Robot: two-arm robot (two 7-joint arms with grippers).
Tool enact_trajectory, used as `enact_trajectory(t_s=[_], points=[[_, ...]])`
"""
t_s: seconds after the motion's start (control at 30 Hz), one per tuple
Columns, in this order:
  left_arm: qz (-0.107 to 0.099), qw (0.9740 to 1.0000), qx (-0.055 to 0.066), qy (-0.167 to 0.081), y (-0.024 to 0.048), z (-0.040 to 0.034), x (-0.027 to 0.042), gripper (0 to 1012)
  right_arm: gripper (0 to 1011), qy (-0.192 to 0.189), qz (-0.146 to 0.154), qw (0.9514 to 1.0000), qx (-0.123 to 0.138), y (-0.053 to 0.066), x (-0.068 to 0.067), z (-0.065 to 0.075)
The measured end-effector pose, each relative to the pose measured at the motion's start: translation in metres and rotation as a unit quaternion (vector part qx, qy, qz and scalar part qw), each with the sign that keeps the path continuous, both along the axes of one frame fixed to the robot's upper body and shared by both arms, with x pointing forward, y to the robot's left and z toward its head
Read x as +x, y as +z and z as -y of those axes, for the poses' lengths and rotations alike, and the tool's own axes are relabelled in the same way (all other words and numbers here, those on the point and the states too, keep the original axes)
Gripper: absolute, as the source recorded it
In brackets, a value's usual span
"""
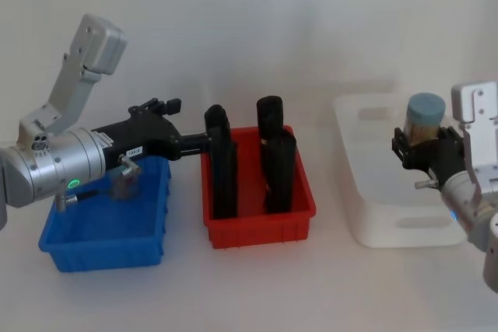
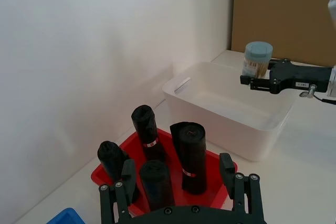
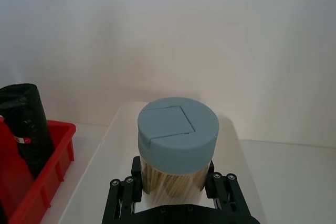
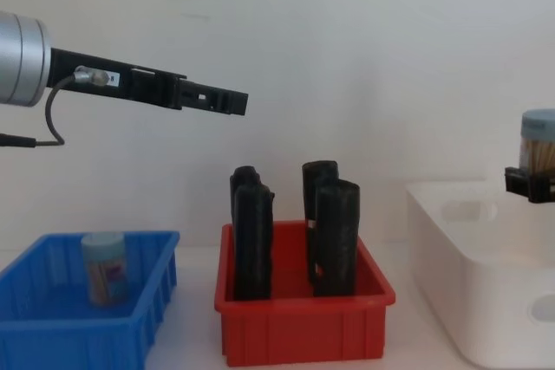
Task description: Pick the cotton swabs from the blue box and place them into the white box.
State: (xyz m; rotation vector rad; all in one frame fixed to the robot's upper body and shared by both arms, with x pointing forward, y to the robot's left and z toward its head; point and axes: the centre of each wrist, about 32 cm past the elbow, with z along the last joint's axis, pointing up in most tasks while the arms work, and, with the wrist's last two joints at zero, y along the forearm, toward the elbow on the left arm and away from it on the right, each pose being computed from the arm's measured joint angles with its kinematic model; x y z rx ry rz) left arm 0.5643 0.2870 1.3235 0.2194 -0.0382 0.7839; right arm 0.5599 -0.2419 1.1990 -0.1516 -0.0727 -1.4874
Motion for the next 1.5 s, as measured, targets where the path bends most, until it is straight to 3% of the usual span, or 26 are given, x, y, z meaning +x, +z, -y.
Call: enact_trajectory(t_s=[0.5, 0.83, 0.97, 1.2, 1.5], points=[[0.000, 1.0000, 0.000, 0.000, 0.0000, 0.0000, 0.0000, 1000, 646, 0.030, -0.054, 0.9981, -0.004, -0.024, 0.035, 0.008], [0.000, 1.0000, 0.000, 0.000, 0.0000, 0.0000, 0.0000, 999, 905, 0.040, -0.063, 0.9972, -0.004, -0.032, 0.045, 0.009], [0.000, 1.0000, 0.000, 0.000, 0.0000, 0.0000, 0.0000, 1000, 999, 0.042, -0.059, 0.9974, -0.004, -0.034, 0.046, 0.009], [0.000, 1.0000, 0.000, 0.000, 0.0000, 0.0000, 0.0000, 999, 1002, 0.043, -0.035, 0.9985, -0.002, -0.033, 0.046, 0.009], [0.000, 1.0000, 0.000, 0.000, 0.0000, 0.0000, 0.0000, 1000, 1002, 0.038, 0.019, 0.9991, 0.004, -0.027, 0.039, 0.010]])
